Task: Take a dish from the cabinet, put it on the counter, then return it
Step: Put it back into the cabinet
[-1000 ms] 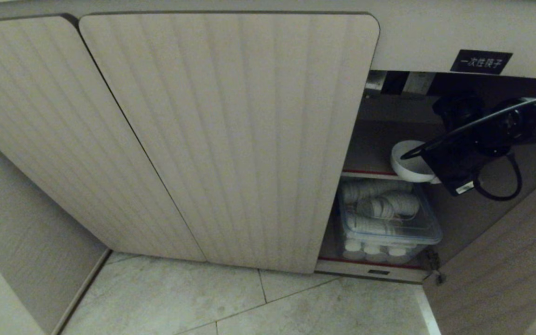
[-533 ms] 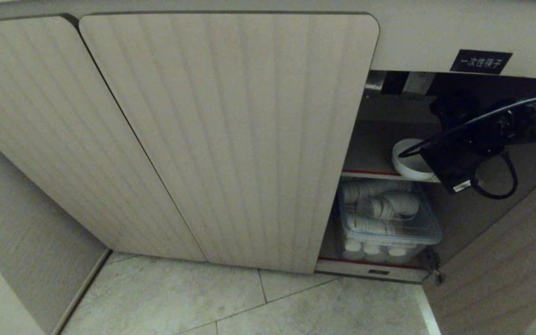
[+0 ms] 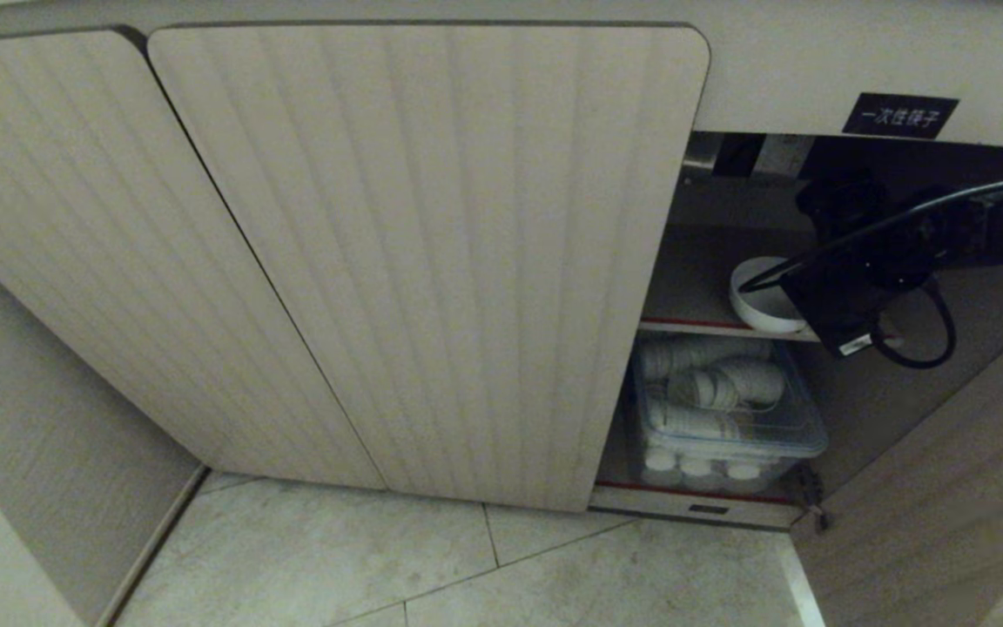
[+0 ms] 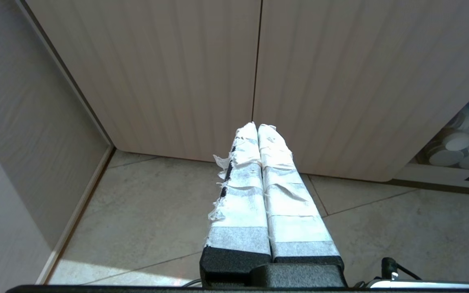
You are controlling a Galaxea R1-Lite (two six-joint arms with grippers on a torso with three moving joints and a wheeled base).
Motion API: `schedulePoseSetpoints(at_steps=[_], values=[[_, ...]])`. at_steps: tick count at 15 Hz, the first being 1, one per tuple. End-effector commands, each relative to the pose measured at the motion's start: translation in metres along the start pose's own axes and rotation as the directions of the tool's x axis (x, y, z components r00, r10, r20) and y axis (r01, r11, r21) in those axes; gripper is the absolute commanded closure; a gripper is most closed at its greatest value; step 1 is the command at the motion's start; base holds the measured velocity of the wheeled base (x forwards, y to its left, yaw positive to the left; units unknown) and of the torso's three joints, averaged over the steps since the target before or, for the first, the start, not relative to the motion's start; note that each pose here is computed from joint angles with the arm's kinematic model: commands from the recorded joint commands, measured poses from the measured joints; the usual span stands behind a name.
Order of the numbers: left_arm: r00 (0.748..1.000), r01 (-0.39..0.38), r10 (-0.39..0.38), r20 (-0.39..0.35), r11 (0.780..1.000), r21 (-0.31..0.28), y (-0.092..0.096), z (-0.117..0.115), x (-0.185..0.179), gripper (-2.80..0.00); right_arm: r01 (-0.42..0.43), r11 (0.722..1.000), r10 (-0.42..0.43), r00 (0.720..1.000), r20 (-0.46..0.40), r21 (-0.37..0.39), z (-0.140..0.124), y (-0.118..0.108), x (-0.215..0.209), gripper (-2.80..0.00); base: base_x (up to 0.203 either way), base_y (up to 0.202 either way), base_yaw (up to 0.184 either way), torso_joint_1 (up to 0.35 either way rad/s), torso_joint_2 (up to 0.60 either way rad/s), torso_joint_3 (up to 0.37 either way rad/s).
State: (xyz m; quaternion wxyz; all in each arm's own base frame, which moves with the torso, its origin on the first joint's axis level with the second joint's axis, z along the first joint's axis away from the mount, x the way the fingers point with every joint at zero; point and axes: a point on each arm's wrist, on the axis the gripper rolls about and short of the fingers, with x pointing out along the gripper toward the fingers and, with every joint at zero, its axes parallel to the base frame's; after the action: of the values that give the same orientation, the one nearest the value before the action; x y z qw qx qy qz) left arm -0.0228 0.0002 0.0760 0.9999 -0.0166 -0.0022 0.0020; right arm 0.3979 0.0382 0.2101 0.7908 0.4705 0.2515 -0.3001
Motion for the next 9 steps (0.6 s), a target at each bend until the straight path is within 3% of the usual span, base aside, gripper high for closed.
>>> schedulePoseSetpoints(at_steps=[1,9], values=[[1.000,-0.001,0.001,0.002,1.000,-0.001,0.0000,0.0003,-0.0001,0.00,-0.019,1.000,0.019,1.000,0.008,0.020,0.0005,0.0021,0.0005,0.00,0.000,0.000,0.000,0.000,0.00,0.000],[1.000,-0.001,0.001,0.000,1.000,-0.001,0.0000,-0.0001,0.0000,0.00,-0.027,0.999,0.027,1.000,0.010,0.024,-0.0011,0.0032,0.0062,0.00,0.000,0.000,0.000,0.000,0.00,0.000]])
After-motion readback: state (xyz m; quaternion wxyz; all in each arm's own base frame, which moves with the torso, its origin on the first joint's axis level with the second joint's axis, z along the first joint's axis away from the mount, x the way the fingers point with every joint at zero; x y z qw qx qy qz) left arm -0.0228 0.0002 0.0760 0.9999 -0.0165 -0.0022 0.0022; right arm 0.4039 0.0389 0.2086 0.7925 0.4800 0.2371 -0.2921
